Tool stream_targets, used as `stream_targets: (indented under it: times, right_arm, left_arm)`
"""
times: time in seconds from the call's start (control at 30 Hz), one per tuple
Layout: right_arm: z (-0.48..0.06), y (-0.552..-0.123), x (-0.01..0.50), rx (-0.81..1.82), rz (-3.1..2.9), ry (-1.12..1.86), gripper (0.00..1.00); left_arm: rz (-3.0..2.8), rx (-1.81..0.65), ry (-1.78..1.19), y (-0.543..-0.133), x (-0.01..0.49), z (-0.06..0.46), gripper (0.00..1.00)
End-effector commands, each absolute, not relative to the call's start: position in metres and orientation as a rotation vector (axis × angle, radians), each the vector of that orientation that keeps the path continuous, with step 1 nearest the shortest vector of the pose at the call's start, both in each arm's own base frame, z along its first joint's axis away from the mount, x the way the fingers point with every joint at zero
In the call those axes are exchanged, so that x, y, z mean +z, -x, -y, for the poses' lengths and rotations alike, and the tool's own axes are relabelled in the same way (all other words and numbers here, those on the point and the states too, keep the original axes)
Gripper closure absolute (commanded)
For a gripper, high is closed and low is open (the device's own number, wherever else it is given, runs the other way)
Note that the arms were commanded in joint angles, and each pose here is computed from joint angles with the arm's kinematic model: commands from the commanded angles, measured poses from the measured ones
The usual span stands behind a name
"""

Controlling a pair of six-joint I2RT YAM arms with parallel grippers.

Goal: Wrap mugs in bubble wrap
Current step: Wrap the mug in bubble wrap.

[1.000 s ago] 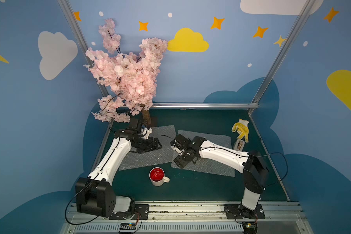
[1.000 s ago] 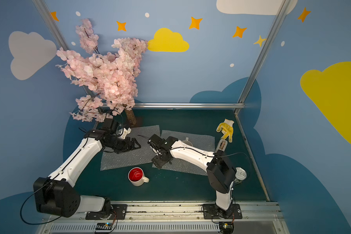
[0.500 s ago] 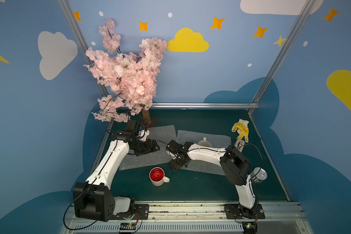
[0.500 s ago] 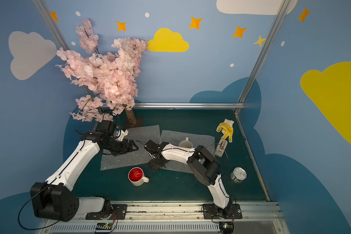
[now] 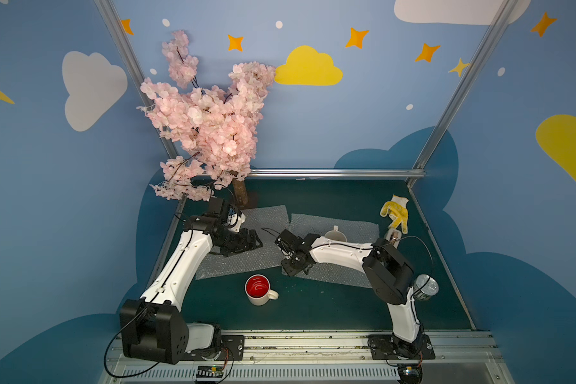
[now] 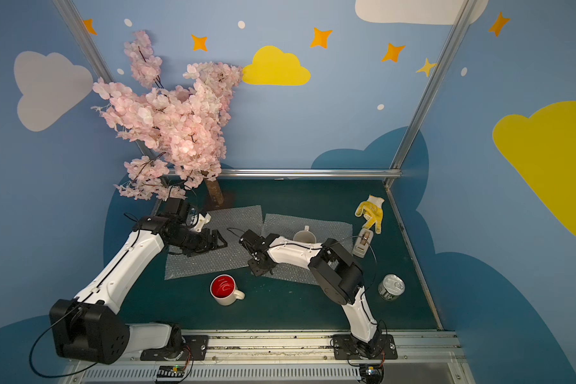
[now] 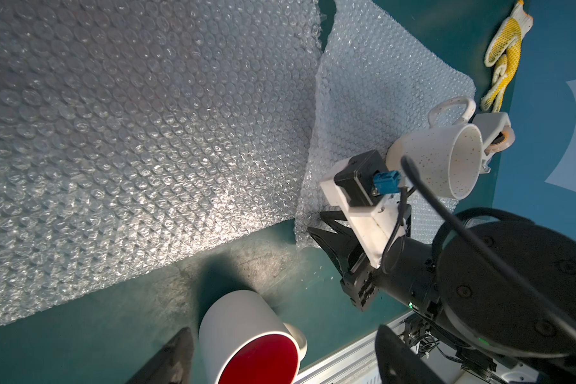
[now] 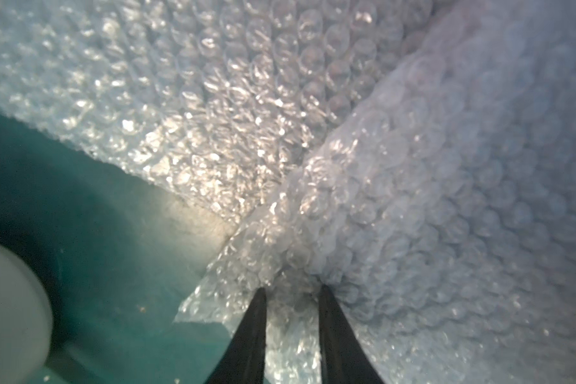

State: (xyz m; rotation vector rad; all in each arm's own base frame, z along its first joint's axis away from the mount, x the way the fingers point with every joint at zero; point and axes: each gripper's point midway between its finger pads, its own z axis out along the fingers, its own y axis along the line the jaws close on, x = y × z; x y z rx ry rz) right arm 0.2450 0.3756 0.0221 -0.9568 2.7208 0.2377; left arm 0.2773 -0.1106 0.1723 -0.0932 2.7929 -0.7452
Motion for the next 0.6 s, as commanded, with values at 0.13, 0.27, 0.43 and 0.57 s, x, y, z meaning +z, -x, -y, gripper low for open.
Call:
stream_targets:
  times: [0.13, 0.27, 0.43, 0.57]
  right_arm:
    - [-0.376, -0.234, 0.033, 0.273, -2.722, 0.968, 0.19]
    - [-0.374, -0.232, 0.019, 0.178, -2.741, 0.967, 0.23]
    - [-0.364, -0.238, 0.012, 0.097, -2.757, 0.895, 0.44]
    - [-0.361, -0.239, 0.009, 0.082, -2.758, 0.882, 0.61]
  left_arm:
    - [-2.812, -0.774, 0.091, -0.267, 0.17, 0.113, 0.15]
    - [-2.811, -0.784, 0.086, -0.268, 0.17, 0.115, 0.15]
    - [-2.81, -0.776, 0.075, -0.267, 0.171, 0.114, 0.15]
    - [-2.81, -0.777, 0.07, -0.266, 0.172, 0.114, 0.15]
